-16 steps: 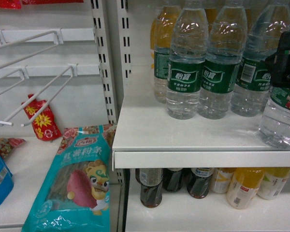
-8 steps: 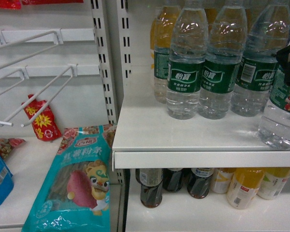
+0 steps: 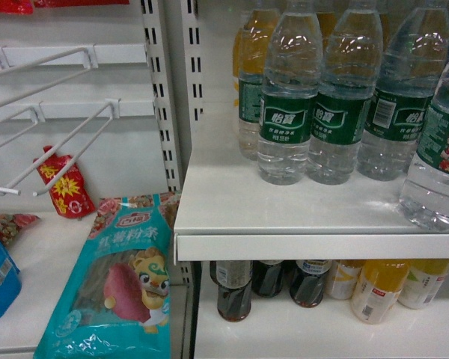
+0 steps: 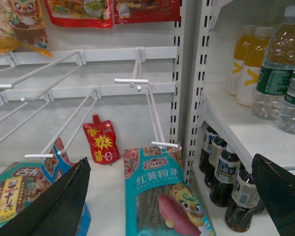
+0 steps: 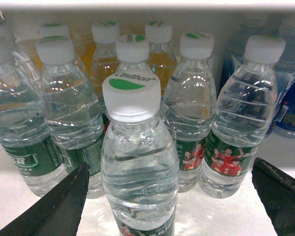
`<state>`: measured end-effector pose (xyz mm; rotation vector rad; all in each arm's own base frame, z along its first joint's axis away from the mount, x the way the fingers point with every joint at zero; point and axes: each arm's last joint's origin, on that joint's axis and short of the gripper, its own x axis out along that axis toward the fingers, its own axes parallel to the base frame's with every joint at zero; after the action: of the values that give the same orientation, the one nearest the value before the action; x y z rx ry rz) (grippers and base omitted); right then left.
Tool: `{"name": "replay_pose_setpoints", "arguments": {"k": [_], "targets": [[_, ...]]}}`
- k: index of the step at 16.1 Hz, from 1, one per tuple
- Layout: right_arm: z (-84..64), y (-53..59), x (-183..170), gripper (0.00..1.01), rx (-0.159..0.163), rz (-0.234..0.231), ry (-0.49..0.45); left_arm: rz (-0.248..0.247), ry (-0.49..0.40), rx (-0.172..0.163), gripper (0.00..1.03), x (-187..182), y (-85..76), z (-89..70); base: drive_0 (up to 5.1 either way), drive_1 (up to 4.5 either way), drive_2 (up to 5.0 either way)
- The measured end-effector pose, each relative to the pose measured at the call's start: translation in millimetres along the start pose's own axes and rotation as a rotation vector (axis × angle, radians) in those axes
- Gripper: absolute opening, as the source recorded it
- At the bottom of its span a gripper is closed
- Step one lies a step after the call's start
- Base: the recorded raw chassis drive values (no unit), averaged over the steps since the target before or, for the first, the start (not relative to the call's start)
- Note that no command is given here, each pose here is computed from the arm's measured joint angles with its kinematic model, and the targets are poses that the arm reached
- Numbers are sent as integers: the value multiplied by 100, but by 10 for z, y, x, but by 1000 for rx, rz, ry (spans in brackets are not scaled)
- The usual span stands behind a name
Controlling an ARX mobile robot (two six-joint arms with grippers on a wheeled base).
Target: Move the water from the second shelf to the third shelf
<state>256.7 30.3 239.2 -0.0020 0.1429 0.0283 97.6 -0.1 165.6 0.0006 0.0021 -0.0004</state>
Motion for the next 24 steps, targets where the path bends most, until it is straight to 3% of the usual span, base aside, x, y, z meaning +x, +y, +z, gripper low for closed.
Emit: {"name": "replay_pose_setpoints", "arguments": {"k": [4,5,6,7,8,15,24], "targets": [[173,-13,-550,98,7,-11,-86,0,0,0,98,0,0,0,0,0,0],[149,-65,-975,79,6,-19,-125,0,0,0,98,0,0,0,0,0,0],[-146,-263,-1326,42,9,-40,-124,0,0,0,98,0,0,0,0,0,0],[-336,-264,-1346,11,8,-27,-165,0,0,0,98,0,0,0,0,0,0],[-472,-264,-1328,1,3,-28,-127,0,0,0,98,0,0,0,0,0,0],[-718,-261,-1379,2,5,-28,-139,0,0,0,98,0,0,0,0,0,0],[-864,-258,-1461,2,5,-28,-104,0,0,0,98,0,0,0,0,0,0]]}}
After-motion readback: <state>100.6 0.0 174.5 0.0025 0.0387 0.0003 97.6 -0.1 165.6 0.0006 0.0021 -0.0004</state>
